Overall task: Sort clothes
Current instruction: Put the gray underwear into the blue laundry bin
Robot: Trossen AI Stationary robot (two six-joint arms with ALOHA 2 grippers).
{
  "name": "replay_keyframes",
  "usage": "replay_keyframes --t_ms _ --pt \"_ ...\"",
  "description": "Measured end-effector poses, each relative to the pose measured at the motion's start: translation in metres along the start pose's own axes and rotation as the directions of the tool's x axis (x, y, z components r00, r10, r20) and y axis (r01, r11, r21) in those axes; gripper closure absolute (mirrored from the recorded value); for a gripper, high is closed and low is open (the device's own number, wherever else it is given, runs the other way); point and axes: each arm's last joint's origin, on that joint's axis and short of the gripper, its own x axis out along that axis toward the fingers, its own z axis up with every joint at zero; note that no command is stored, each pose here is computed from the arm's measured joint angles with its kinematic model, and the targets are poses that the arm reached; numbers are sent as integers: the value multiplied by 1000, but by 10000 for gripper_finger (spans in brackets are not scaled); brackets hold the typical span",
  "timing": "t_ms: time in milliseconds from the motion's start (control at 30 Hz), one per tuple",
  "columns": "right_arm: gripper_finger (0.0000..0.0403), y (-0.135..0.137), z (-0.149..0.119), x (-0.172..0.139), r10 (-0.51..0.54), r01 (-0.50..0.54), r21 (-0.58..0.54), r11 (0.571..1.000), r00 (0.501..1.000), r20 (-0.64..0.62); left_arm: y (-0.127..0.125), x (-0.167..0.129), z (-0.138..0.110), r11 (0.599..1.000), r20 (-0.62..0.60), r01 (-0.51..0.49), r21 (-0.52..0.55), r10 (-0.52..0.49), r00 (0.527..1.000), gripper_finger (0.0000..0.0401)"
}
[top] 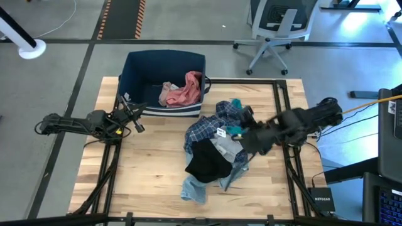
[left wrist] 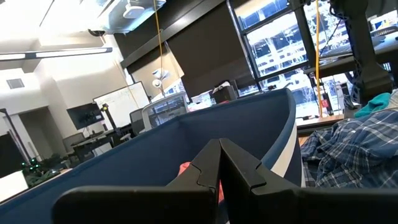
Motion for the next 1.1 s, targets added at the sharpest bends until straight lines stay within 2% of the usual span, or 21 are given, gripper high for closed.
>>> replay_keyframes --t_ms 233,533,800,1000,1100 --pt "187 52 -19 26 -22 23 37 999 999 -32 0 0 0 1000 0 0 -1 0 1000 400" --pt "187 107 -25 79 -21 18 -49 999 998 -65 0 0 0 1000 0 0 0 0 1000 400" --pt "187 120 -25 102 -56 52 -107 993 998 -38 0 0 0 1000 0 0 0 0 1000 400" --pt "187 118 -26 104 -161 152 -151 977 985 -53 0 0 0 1000 0 0 0 0 1000 400" --pt "187 117 -26 104 -180 171 -159 972 982 -50 0 0 0 1000 0 0 0 0 1000 400"
